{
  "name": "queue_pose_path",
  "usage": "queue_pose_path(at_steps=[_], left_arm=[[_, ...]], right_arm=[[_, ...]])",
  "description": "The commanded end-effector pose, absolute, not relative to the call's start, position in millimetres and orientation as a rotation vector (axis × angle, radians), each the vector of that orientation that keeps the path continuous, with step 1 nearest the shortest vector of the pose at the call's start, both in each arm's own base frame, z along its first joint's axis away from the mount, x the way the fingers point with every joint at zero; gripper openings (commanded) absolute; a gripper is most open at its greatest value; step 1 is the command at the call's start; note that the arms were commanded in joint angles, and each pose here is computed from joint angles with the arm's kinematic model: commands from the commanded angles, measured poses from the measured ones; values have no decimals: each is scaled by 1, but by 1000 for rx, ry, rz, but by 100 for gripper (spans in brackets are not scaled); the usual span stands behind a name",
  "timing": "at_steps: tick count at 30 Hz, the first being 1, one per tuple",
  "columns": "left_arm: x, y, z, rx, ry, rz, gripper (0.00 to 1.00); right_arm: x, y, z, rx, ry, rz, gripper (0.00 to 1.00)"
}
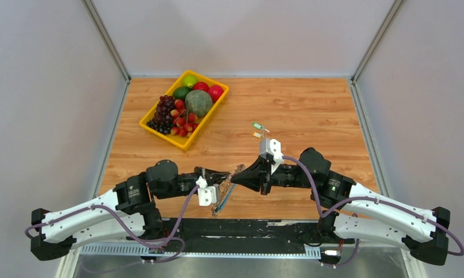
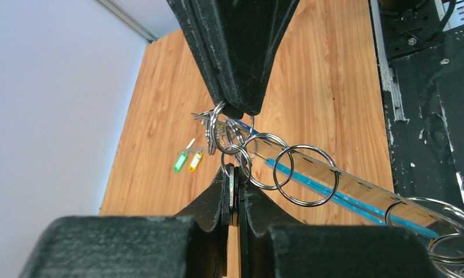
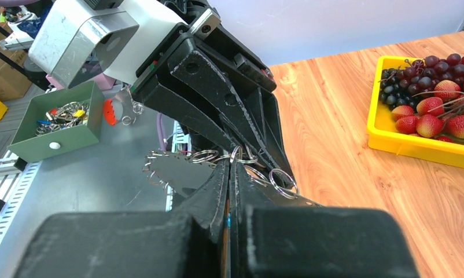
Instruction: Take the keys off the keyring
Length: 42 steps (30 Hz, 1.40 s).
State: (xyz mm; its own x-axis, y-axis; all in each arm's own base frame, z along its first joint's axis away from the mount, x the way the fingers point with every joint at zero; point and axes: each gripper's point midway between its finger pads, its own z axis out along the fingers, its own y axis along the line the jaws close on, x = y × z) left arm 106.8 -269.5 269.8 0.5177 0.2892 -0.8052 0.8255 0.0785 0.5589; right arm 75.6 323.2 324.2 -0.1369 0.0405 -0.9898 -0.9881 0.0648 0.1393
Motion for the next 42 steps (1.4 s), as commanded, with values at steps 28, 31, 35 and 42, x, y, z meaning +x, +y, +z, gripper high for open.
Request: queue_pose_path(at_steps=[28,31,35,42], left_arm=[[113,-270,274,1488,991,-482,0],[111,-271,274,1496,984,-491,0],[109,-271,273,1504,977,-500,0],[111,-270,274,1494,986,-487,0]], right_arm=[[71,316,367,-886,1057,1393,0],[70,321,369,-898,1045,1406,0],[69,324,369,-901,1047,1427,0],[62,329,368,-888,1056,1515,0]])
